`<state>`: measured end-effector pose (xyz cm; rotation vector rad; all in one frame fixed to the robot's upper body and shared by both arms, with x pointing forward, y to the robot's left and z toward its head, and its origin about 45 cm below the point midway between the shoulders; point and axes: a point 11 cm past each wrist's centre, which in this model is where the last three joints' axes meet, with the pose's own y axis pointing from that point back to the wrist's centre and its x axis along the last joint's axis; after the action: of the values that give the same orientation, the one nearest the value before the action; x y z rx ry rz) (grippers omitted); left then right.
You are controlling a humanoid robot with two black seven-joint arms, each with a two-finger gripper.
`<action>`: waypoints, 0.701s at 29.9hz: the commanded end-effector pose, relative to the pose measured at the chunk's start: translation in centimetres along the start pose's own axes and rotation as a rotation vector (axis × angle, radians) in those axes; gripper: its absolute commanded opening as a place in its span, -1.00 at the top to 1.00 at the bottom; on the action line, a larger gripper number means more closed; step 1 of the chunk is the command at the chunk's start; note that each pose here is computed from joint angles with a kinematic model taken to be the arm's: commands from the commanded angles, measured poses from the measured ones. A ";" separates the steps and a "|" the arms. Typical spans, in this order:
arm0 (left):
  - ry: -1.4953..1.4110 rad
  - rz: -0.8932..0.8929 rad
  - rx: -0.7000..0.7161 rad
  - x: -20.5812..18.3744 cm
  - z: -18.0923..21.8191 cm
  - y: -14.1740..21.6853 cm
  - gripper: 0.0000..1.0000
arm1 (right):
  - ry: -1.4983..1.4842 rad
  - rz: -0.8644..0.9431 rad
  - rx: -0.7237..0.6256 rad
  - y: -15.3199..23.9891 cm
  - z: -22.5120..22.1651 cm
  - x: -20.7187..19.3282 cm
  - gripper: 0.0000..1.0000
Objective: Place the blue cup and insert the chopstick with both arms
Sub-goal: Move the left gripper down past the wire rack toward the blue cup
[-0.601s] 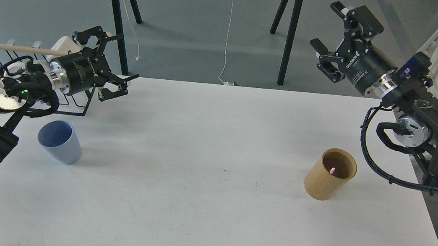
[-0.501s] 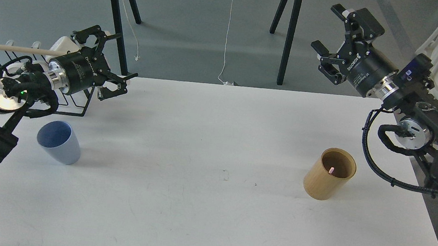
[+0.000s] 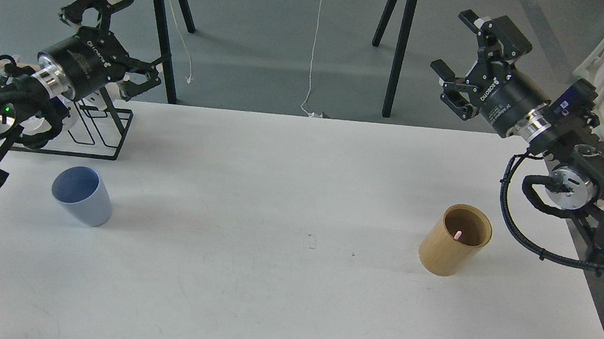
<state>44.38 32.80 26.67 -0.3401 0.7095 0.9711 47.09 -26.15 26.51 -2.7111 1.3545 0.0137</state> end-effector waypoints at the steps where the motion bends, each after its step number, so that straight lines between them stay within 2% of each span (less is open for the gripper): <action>1: -0.153 -0.011 0.037 -1.5 1.9 1.2 -1.00 | -0.004 0.003 -0.004 0.2 0.3 0.0 -0.97; 7: -0.606 0.232 0.185 1.5 6.6 6.3 -1.00 | -0.010 0.007 -0.012 0.5 0.8 0.0 -0.98; 10: -0.892 0.286 0.267 1.1 7.4 7.4 -1.00 | -0.014 0.007 -0.015 0.5 1.0 -0.1 -0.98; 17: -1.437 0.286 0.400 -0.6 7.6 9.6 -0.99 | -0.023 0.007 -0.028 0.9 1.7 -0.2 -0.97; 21: -1.499 0.194 0.318 -1.1 8.3 11.1 -0.97 | -0.029 0.007 -0.035 1.3 2.2 -0.3 -0.97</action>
<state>38.76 42.17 33.41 0.7719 -0.4311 1.0227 46.19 -26.28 24.59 -2.7213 1.3635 0.0698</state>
